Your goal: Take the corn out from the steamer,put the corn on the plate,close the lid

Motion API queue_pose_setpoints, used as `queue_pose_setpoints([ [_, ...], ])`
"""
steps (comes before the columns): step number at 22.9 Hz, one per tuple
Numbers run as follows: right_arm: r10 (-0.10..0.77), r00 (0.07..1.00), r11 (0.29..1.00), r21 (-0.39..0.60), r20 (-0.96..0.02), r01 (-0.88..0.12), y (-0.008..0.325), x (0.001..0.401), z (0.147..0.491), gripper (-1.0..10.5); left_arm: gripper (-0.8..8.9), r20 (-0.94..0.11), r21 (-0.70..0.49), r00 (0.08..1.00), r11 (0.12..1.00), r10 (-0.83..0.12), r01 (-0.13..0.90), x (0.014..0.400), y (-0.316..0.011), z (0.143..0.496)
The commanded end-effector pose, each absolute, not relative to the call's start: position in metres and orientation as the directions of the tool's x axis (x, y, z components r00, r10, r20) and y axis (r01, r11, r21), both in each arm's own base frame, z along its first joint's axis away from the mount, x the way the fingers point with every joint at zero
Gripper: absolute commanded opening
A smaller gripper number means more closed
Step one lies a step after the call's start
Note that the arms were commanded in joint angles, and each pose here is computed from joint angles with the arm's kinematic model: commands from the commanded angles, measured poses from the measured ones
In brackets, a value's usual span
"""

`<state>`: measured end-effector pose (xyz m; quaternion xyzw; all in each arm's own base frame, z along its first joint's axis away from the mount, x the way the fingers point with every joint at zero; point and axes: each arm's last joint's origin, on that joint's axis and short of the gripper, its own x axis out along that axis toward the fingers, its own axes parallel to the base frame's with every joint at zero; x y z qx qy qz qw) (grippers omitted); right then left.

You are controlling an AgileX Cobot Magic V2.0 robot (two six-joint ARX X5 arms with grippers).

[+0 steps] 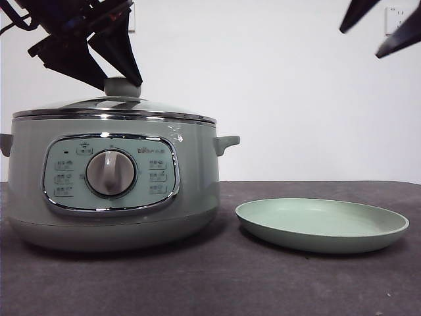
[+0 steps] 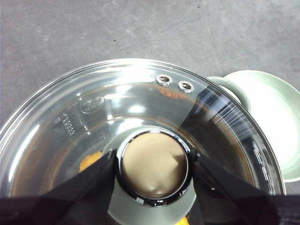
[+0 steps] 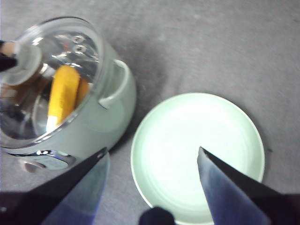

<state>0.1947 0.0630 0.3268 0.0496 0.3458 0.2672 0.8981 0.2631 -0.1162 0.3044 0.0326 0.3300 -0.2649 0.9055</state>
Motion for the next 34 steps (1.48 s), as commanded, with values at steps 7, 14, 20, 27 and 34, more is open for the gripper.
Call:
queue_pose_setpoints([
  [7, 0.613, 0.591, 0.782, 0.292, -0.524, -0.551, 0.094, 0.198, 0.33, 3.2, -0.09, -0.429, -0.038, 0.793, 0.886, -0.433, 0.463, 0.239, -0.104, 0.349],
  [14, 0.68, 0.482, 0.705, 0.311, -0.553, -0.637, 0.14, 0.214, 0.319, 3.2, -0.09, -0.266, 0.013, 0.905, 0.937, -0.332, 0.348, 0.196, -0.081, 0.387],
  [20, 0.696, 0.366, 0.635, 0.292, -0.618, -0.715, 0.205, 0.247, 0.317, 3.2, -0.09, -0.117, 0.027, 0.971, 0.976, -0.21, 0.215, 0.147, -0.056, 0.414],
  [27, 0.563, 0.294, 0.635, 0.177, -0.772, -0.752, 0.291, 0.298, 0.297, 3.9, -0.09, -0.059, 0.078, 0.996, 0.995, -0.061, 0.066, 0.108, -0.035, 0.423],
  [34, 0.487, 0.278, 0.606, 0.092, -0.828, -0.79, 0.344, 0.308, 0.247, 3.8, -0.09, -0.093, 0.111, 0.995, 0.993, -0.032, 0.042, 0.108, -0.034, 0.419],
])
